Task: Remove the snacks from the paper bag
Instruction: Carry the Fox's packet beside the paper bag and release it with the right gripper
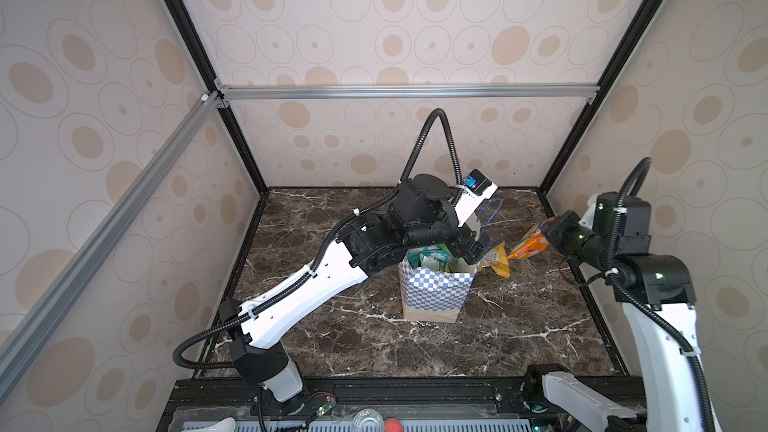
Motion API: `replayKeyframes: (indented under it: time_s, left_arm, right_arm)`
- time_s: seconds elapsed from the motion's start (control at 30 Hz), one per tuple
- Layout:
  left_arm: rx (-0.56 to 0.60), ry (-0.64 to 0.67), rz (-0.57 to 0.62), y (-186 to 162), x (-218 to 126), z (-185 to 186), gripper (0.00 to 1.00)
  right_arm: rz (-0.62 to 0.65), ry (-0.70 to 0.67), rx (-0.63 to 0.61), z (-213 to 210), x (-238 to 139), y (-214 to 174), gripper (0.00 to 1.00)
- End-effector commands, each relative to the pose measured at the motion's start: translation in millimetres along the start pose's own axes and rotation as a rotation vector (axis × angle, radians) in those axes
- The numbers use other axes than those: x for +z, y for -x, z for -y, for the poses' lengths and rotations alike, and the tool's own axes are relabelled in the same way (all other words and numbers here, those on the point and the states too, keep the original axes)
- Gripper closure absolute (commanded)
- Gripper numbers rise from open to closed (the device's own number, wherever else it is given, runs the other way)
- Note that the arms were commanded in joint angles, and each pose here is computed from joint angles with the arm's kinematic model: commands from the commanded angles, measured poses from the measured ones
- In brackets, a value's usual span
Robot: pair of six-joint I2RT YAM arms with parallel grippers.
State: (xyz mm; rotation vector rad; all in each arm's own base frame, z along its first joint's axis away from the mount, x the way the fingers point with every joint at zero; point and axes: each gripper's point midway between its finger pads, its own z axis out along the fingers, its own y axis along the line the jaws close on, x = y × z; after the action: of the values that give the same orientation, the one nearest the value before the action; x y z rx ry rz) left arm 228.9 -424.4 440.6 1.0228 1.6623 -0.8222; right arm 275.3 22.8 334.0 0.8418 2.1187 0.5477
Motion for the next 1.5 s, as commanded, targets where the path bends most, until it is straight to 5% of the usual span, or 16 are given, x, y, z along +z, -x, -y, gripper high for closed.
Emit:
replayKeyframes:
  time_s: [0.0,0.43,0.67,0.9,1.17,1.4,1.43,1.47]
  left_arm:
    - [0.033,0.03,0.01,7.1,-8.2,-2.2,0.03]
    - [0.022,0.07,0.042,3.0,-12.9,-8.9,0.02]
    - [0.032,0.081,0.041,0.5,-9.9,-11.2,0.02]
    - [0.042,0.091,0.034,-7.0,-6.7,-13.7,0.02]
    - [0.043,0.136,-0.023,-13.9,2.6,-22.3,0.02]
    - [0.043,0.156,-0.022,-10.9,2.0,-26.3,0.02]
    - [0.044,0.155,-0.021,-9.5,1.9,-25.5,0.02]
    - [0.044,0.157,-0.02,-7.0,2.0,-26.1,0.02]
  right_arm:
    - [-0.08,0.09,0.069,-3.5,22.0,-20.9,1.0]
    - [-0.317,0.215,0.077,7.8,93.0,-77.8,1.0]
    - [-0.276,0.034,0.008,74.1,121.5,-102.0,0.97]
    - [-0.279,-0.135,0.022,140.0,135.6,-135.8,0.74]
    - [-0.305,-0.286,-0.008,169.1,124.9,-142.9,0.46]
    - [-0.188,-0.519,-0.058,186.4,81.1,-105.1,0.19]
    - [-0.162,-0.533,-0.059,183.1,73.3,-96.8,0.03]
    - [-0.129,-0.526,-0.062,174.1,65.4,-85.0,0.01]
